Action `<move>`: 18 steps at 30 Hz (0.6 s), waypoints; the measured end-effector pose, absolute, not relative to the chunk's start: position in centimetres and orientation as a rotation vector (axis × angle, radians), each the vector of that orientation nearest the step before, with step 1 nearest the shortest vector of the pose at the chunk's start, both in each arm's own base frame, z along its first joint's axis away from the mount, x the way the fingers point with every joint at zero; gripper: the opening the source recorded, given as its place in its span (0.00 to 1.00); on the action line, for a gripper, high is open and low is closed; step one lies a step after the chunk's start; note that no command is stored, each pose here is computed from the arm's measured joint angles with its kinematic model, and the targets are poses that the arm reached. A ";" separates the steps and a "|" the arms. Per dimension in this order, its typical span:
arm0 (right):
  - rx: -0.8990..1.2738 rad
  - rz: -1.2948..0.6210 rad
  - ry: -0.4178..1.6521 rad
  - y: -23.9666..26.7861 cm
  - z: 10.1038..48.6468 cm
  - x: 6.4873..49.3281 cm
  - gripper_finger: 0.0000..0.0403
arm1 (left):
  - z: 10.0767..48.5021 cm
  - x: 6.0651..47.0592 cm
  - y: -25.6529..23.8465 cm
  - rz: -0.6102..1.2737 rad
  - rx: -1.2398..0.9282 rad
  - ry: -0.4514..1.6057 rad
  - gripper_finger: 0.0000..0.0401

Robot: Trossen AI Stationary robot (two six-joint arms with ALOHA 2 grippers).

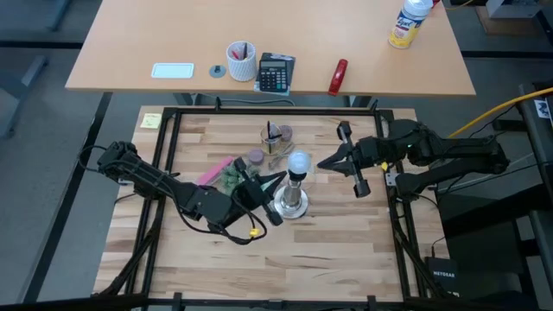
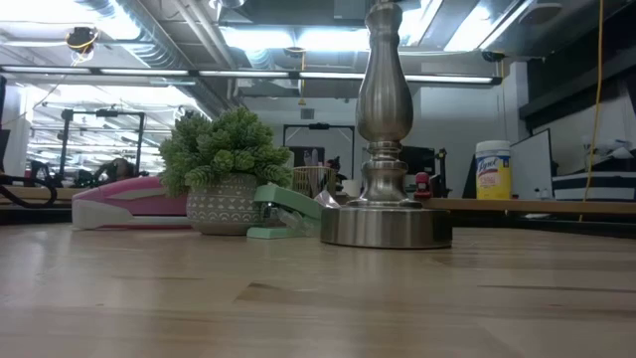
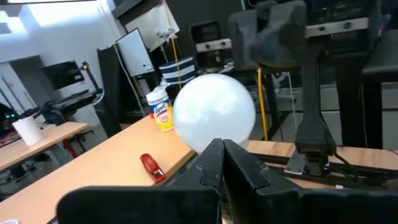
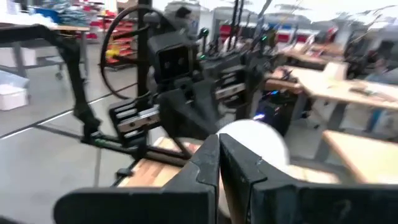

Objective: Screw lightbulb
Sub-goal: Insert the lightbulb into the lamp

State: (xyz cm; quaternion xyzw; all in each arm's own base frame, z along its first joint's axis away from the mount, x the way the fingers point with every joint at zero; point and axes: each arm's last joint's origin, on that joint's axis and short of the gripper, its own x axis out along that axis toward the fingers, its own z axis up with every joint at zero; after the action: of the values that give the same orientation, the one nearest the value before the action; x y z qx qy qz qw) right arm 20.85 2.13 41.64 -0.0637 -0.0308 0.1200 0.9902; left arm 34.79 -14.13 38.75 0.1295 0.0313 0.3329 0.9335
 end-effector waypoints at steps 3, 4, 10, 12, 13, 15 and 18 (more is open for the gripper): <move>-0.164 0.171 -0.093 1.9 42.1 20.5 0.04 | 38.8 34.7 -14.5 0.647 0.311 0.072 0.00; -0.173 0.146 -0.093 1.8 42.1 20.5 0.04 | 38.8 34.7 -14.6 0.623 0.320 0.069 0.00; -0.219 0.019 -0.040 1.6 41.3 21.7 0.04 | 38.8 34.9 -14.6 0.558 0.338 0.059 0.00; -0.228 0.014 -0.028 1.5 41.1 22.1 0.04 | 38.8 35.0 -14.4 0.556 0.337 0.058 0.00; -0.232 0.015 -0.023 1.6 41.0 22.2 0.04 | 38.8 35.1 -14.3 0.559 0.335 0.058 0.00; -0.235 0.016 -0.014 1.6 40.8 22.6 0.04 | 38.8 35.2 -13.9 0.568 0.329 0.058 0.00; -0.236 0.018 -0.001 1.6 40.5 23.0 0.04 | 38.8 35.4 -13.4 0.583 0.316 0.056 0.00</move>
State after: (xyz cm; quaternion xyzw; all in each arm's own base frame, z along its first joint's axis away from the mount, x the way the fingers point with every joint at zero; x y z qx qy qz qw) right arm 22.98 1.63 40.51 -0.1175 -0.0006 0.0088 0.9930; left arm 35.41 -13.39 38.79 0.1553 0.0277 0.2861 0.9451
